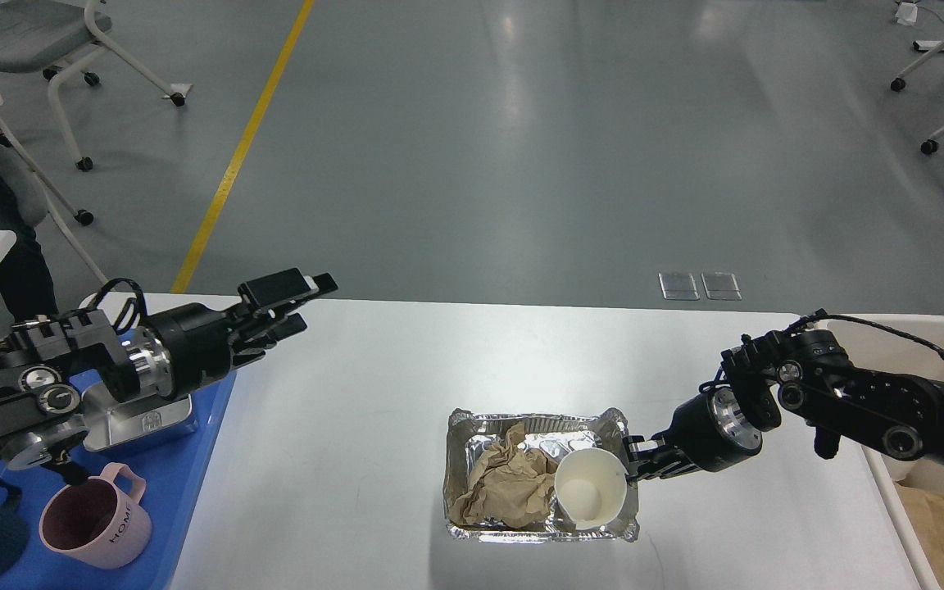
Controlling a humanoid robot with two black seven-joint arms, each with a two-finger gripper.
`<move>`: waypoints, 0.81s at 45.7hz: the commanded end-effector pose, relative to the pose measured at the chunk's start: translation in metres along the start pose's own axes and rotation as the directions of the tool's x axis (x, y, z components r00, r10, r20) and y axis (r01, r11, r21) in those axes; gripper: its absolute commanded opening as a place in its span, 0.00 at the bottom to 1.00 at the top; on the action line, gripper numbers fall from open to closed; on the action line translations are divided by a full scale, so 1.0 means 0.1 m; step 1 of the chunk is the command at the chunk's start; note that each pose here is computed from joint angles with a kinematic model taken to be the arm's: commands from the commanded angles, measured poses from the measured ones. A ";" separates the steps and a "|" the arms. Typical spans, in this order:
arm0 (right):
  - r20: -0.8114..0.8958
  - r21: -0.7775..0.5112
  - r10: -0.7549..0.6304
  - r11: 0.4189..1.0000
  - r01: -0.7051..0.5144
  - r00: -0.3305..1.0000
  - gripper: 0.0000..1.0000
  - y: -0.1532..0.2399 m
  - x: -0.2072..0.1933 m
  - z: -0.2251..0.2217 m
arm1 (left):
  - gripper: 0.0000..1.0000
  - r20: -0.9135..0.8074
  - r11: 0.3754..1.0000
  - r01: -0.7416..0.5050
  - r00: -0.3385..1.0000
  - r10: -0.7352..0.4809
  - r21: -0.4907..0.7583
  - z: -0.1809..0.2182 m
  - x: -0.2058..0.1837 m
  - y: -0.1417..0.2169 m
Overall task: Tidy desktop
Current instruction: 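Retract the left gripper back over the blue tray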
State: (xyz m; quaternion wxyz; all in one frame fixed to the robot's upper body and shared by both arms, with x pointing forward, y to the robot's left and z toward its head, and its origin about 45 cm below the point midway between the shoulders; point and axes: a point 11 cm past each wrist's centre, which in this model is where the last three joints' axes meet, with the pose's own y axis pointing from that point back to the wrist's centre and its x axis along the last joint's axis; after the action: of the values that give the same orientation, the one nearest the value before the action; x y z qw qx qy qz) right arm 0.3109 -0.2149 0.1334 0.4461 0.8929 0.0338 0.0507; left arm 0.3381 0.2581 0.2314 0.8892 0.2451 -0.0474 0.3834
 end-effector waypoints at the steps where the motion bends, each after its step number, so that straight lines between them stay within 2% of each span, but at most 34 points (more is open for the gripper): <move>1: -0.002 0.005 0.018 1.000 -0.018 1.000 0.00 0.04 0.04 -0.02 | 0.87 -0.135 0.993 -0.117 0.985 0.111 -0.034 -0.01 0.19 0.11; 8: 0.000 0.015 0.042 0.999 -0.042 0.999 0.00 0.09 0.10 -0.04 | 0.87 -0.224 0.971 -0.216 0.956 0.190 -0.097 0.07 0.37 0.20; 15: 0.015 0.017 0.059 0.998 -0.059 0.998 0.00 0.14 0.11 0.00 | 0.87 -0.454 0.936 -0.316 0.864 0.217 -0.154 0.12 0.48 0.21; 23: 0.019 0.025 0.080 0.996 -0.081 0.997 0.00 0.18 0.17 -0.01 | 0.88 -0.650 0.882 -0.433 0.728 0.219 -0.188 0.08 0.52 -0.03; 31: 0.037 0.021 0.105 0.994 -0.106 0.994 0.00 0.24 0.22 0.04 | 0.88 -0.793 0.820 -0.555 0.559 0.243 -0.140 -0.18 0.66 -0.17; 37: 0.070 0.007 0.111 0.994 -0.112 0.991 0.00 0.26 0.16 0.17 | 0.89 -0.867 0.804 -0.586 0.449 0.216 -0.103 -0.44 0.67 -0.34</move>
State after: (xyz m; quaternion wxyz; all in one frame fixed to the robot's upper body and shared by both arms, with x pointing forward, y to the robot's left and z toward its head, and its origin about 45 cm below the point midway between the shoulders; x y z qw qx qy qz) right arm 0.3327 -0.2341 0.1510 0.4354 0.8982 -0.0237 0.0554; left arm 0.3974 0.3002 0.2193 0.7375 -0.1318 0.2034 0.6304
